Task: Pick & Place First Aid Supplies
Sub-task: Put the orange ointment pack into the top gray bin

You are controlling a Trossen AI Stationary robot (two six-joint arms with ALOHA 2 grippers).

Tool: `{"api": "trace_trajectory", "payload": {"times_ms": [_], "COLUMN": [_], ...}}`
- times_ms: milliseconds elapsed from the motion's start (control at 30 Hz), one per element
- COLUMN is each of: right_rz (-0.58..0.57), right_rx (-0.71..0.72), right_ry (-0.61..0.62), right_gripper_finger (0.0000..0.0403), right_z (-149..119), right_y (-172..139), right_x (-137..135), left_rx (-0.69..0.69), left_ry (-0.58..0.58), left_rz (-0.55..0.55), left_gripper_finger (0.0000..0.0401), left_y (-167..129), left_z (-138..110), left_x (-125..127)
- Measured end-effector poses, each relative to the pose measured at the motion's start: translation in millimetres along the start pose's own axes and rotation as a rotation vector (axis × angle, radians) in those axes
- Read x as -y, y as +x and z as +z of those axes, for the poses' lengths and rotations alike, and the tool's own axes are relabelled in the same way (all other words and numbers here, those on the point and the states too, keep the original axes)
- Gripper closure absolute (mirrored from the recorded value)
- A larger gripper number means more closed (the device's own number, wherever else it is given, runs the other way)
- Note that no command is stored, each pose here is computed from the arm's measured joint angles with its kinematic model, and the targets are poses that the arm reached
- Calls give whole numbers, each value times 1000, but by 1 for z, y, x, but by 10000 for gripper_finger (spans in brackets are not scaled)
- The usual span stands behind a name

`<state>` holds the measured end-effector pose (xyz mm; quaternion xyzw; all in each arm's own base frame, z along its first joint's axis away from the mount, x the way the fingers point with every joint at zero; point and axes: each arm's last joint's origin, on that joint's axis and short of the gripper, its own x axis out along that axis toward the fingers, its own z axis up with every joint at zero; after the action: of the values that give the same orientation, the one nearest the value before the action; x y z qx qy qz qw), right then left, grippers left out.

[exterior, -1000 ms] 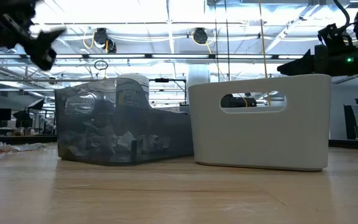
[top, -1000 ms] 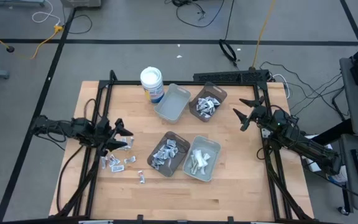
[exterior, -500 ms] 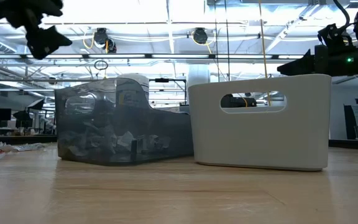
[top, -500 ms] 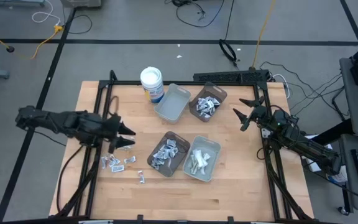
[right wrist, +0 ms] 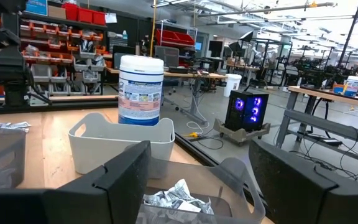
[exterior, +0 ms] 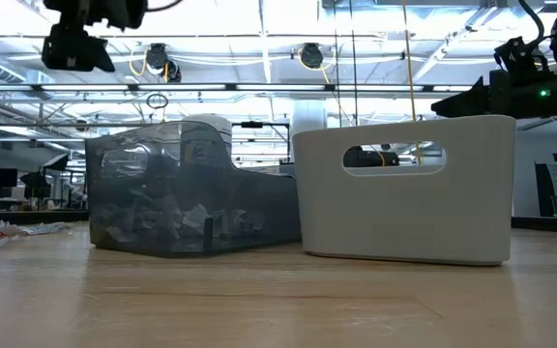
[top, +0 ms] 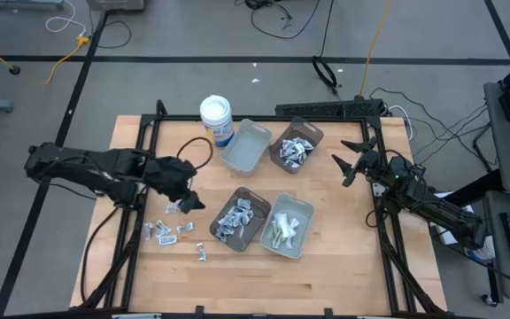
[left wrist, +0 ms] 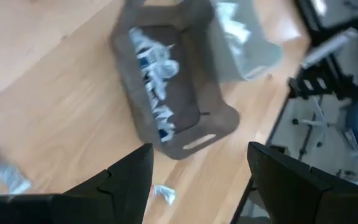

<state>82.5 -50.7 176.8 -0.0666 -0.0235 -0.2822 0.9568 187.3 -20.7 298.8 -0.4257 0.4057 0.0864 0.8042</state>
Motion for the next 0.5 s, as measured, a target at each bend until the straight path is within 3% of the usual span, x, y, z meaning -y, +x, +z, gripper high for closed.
{"api": "trace_trajectory", "payload": {"times_ms": [200, 400, 500], "right_rz": [0, 0, 0], "right_rx": [0, -1, 0], "right_ry": [0, 0, 0], "right_gripper_finger": [133, 137, 136], "right_z": [0, 0, 0], "right_y": [0, 0, 0], "right_x": [0, 0, 0], "left_rx": [-55, -136, -160], "left_ry": [-202, -405, -447], "left_rz": [113, 319, 425], "left_gripper_finger": [135, 135, 135], "left_y": [6, 14, 16], "left_z": [16, 18, 17], "left_x": [-5, -26, -34]}}
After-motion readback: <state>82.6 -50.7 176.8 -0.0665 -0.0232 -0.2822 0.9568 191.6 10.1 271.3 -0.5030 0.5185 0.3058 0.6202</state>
